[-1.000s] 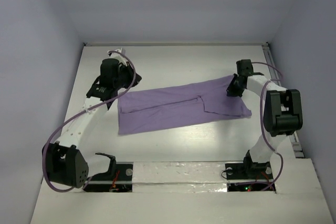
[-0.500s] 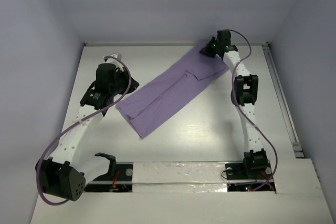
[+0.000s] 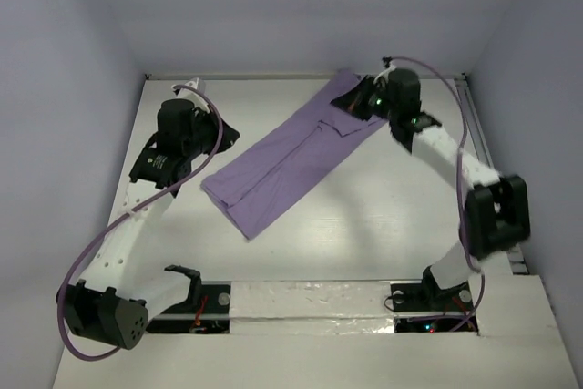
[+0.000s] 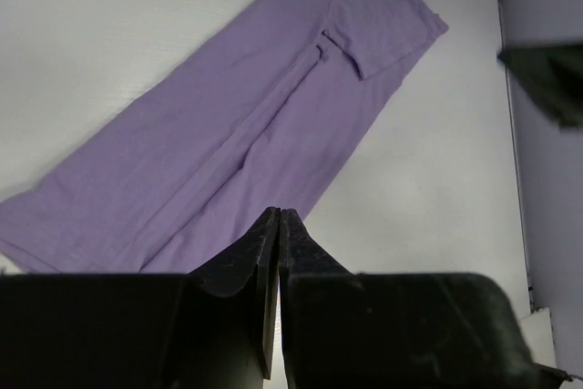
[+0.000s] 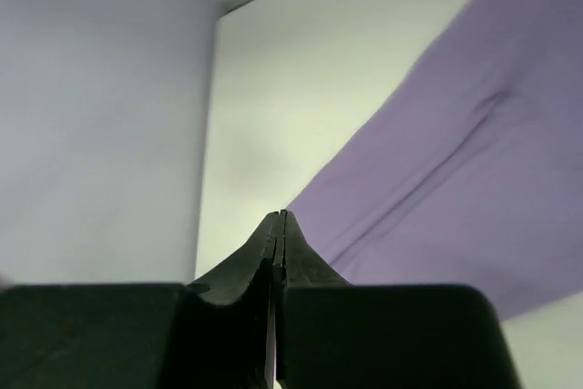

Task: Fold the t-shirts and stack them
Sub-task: Fold the tshirt

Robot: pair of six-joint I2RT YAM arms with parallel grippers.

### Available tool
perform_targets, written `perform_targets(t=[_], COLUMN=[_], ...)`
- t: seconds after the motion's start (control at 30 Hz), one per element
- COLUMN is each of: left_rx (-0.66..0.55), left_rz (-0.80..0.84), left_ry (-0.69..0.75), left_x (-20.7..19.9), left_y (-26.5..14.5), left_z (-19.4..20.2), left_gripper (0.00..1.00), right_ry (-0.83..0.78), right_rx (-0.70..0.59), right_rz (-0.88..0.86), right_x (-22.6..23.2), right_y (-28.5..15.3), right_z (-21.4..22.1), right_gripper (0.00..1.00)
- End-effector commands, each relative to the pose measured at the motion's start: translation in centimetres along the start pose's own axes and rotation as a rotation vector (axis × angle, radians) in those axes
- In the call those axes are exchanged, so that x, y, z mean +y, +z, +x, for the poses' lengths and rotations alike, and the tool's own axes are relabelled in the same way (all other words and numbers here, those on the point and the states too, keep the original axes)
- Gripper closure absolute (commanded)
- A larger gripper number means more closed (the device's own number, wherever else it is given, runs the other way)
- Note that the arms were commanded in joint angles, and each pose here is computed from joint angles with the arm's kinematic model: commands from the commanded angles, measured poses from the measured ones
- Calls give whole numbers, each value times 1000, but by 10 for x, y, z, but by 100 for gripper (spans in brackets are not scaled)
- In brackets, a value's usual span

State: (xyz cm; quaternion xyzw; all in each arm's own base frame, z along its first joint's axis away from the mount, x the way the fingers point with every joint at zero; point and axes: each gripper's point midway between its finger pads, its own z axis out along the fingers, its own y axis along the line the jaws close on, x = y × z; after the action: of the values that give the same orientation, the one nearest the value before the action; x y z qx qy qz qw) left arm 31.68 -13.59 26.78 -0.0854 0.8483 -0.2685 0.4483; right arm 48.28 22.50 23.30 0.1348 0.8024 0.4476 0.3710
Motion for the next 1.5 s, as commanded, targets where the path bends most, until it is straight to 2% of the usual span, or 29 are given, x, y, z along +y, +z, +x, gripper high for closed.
perform_targets(t=[0.0,0.07,0.1,0.13,0.2,0.23,0.37,0.5,0.6,0.7,0.73,0.83,0.9,0.97,1.07,1.1,1.13,1.17,1.23,1.27,1.33,1.37,1.4,1.47], left_rx=[-85,-96,-95,-94,-87,-77,-65,-36,4,28,33,68,95,113,145,168,184,222,275,314,387,434,465,541], left_rz=[58,67,70,73,97,108,115,100,84,80,81,72,68,72,84,79,78,84,64,50,38,18,2,-37], left_ry=[31,29,29,26,29,29,26,29,26,23,25,22,18,19,28,38,48,69,98,107,126,129,130,132], left_x=[-21,-24,-25,-25,-29,-29,-26,-18,-9,-4,-3,6,11,12,9,9,8,3,4,7,8,15,20,35], left_y=[-12,-14,-15,-16,-16,-15,-17,-16,-10,-5,-3,8,14,19,24,28,30,31,37,37,38,36,35,26], left_z=[-28,-31,-31,-31,-29,-25,-15,-2,12,21,23,38,47,54,66,73,78,91,111,126,153,170,180,204], left_gripper=[100,100,100,100,100,100,100,100,100,100,100,100,100,100,100,100,100,100,98,98,97,96,95,89], right_ry=[-106,-51,-38,-46,3,15,30,80,99,133,141,166,183,221,275,266,257,233,234,255,259,275,273,280], right_rx=[204,265,293,337,393,414,455,454,463,471,473,451,440,397,372,345,357,385,369,386,317,283,248,232], right_rz=[-50,42,70,70,128,138,190,217,259,305,306,343,381,404,456,415,451,549,541,635,683,688,687,657], right_x=[28,1,-5,-3,-25,-30,-51,-69,-86,-97,-97,-111,-128,-144,-168,-154,-163,-178,-167,-178,-180,-178,-177,-169], right_y=[-22,-43,-49,-56,-63,-65,-61,-39,-16,-2,-1,-9,-25,-35,-77,-89,-109,-134,-163,-188,-221,-227,-232,-244], right_z=[156,220,242,272,302,312,342,355,367,375,376,370,363,345,330,317,322,328,321,327,316,310,304,300], right_gripper=[100,100,88,72,41,39,40,48,58,62,72,84,100,100,100,100,100,100,100,100,100,96,75,56])
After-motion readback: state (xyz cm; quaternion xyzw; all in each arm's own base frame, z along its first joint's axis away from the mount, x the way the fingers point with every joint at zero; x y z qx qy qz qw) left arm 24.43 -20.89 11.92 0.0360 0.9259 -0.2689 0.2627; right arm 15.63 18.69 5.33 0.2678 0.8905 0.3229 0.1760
